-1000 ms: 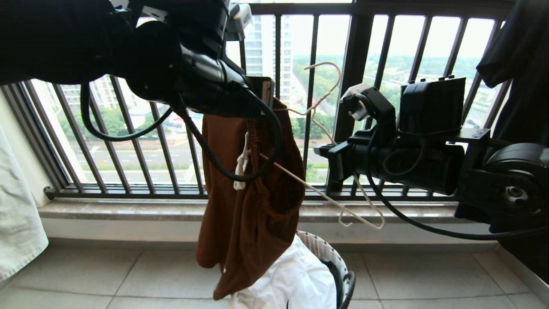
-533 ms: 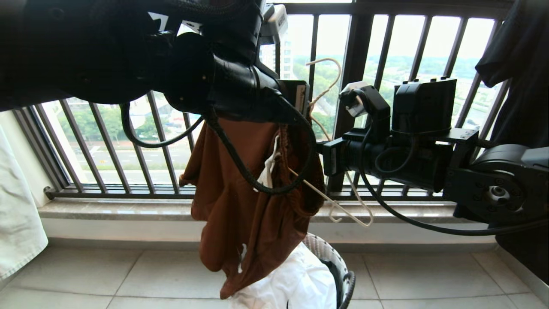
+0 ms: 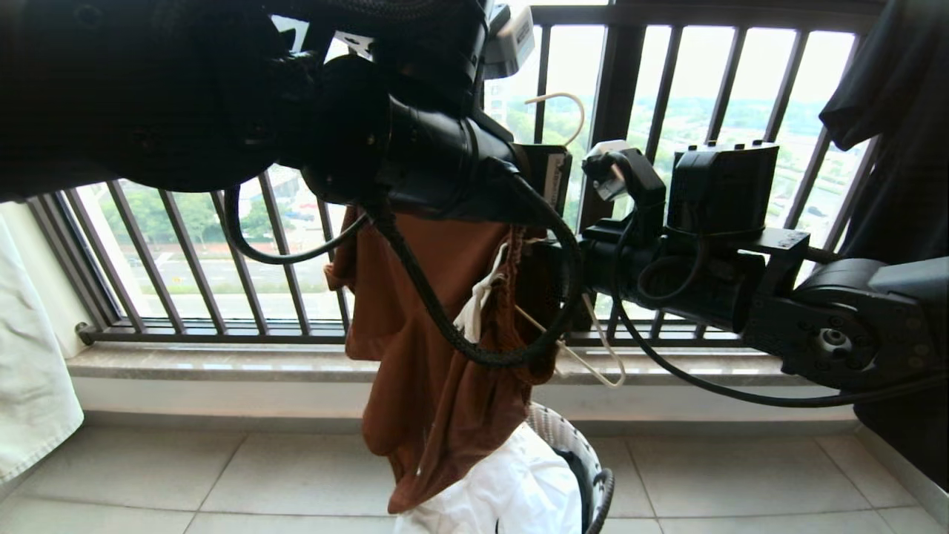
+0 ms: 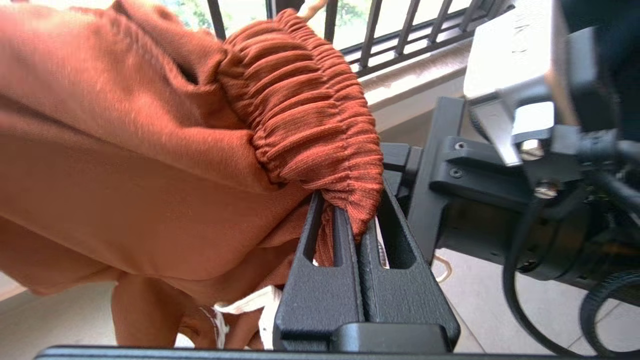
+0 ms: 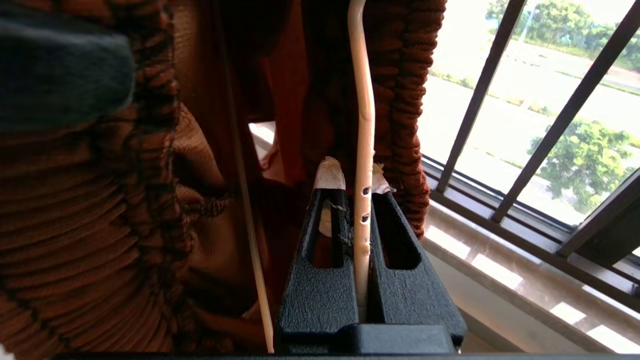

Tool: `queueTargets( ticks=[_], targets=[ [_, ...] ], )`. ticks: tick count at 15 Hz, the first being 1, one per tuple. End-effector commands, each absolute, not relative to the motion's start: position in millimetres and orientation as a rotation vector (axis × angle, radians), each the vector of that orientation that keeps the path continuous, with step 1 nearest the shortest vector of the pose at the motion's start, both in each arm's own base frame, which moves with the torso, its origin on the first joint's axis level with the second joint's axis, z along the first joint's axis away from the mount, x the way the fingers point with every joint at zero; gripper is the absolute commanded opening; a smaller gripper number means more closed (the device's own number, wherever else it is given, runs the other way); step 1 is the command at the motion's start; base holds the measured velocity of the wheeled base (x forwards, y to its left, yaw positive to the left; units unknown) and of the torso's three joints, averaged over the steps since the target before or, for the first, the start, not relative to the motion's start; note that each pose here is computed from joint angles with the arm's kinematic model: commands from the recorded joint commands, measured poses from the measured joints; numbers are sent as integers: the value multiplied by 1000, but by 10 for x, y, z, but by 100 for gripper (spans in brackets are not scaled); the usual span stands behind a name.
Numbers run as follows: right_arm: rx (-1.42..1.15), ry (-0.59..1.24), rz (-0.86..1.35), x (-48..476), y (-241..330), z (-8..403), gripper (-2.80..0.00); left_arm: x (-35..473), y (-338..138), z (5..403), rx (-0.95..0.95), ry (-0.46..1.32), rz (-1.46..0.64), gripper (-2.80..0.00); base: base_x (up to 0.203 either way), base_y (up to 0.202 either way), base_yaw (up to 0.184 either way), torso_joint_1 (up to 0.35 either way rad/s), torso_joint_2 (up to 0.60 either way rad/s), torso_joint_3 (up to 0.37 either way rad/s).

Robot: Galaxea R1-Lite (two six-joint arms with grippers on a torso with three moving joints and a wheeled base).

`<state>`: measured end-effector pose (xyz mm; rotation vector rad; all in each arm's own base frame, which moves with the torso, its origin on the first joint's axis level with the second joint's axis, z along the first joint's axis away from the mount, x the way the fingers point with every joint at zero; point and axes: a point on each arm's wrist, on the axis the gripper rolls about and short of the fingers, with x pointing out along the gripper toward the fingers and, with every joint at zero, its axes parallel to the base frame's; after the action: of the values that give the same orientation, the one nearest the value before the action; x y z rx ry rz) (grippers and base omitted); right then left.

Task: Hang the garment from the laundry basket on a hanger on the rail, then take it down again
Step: Hang the clothes on the clothes rack

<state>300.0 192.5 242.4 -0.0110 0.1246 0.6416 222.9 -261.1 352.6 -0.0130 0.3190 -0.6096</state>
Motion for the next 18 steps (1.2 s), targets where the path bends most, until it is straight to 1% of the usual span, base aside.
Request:
queueTargets(
  ticks=[1,7,10,13,18],
  targets=[
    [-3,130,642,3013,1935,2403,-280,2204,-2635,3521,-10,322,-617,-280,0,0,0,0,0,0],
    [47,124,656,2971,1967,2442,-280,2196,-2637,3519,17,317,-617,-280,0,0,0,0,0,0],
    [92,80,664,2961,1987,2497,-280,2172,-2607,3555,38,298,-615,-280,0,0,0,0,0,0],
    [99,75,682,2938,2052,2444,-280,2104,-2529,3632,37,278,-618,-280,0,0,0,0,0,0],
    [84,-9,681,2880,2021,2468,-280,2121,-2550,3566,48,298,-598,-280,0,0,0,0,0,0]
  ],
)
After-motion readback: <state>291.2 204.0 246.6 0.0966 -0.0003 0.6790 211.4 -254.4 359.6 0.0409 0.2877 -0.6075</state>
